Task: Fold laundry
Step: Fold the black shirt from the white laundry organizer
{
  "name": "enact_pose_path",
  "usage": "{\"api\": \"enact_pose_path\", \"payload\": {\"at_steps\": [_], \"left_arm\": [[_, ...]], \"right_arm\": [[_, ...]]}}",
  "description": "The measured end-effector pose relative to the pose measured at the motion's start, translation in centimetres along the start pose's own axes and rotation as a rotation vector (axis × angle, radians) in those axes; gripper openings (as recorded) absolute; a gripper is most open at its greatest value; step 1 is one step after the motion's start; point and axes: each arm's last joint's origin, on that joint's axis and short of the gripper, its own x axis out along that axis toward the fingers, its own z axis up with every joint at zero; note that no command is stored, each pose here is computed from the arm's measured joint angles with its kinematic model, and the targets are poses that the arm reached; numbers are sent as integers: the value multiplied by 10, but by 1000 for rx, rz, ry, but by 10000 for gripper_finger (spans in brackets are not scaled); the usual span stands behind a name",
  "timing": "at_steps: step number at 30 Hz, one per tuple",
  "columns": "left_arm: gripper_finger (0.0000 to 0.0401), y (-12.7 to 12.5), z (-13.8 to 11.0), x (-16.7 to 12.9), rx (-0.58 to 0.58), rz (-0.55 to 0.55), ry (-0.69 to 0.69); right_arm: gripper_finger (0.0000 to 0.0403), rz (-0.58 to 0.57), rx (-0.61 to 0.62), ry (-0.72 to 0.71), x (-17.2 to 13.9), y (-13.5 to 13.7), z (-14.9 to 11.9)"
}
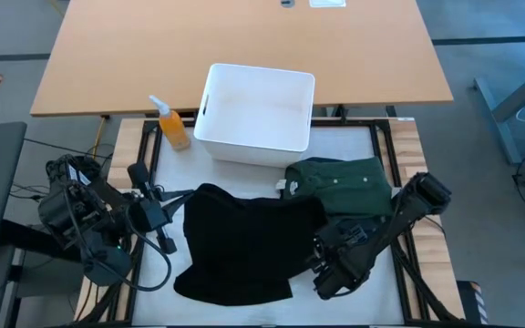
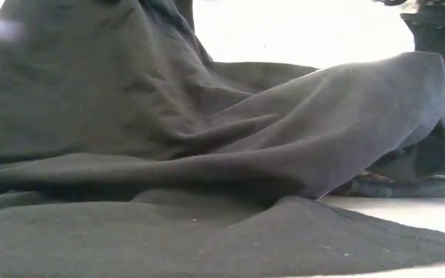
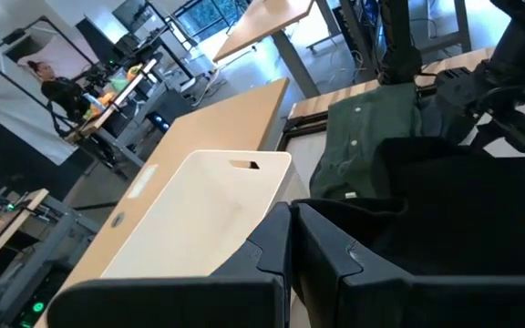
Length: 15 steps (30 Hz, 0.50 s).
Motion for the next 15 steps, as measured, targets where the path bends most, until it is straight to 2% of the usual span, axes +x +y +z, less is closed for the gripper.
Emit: {"api": "enact_pose_path", "payload": {"at_steps": [7,12,15], "left_arm": [[0,0,0,0,-9,0,0],[0,-1,0,0,-19,-30,11],[0,-2,1,0,-34,-66,20]], "right_arm": [[20,-12,-24,-12,-5,-4,-9],[18,-36,-51,-33,-7,-9,-9],[13,-51,-106,-26,-21,-16,-4]]}}
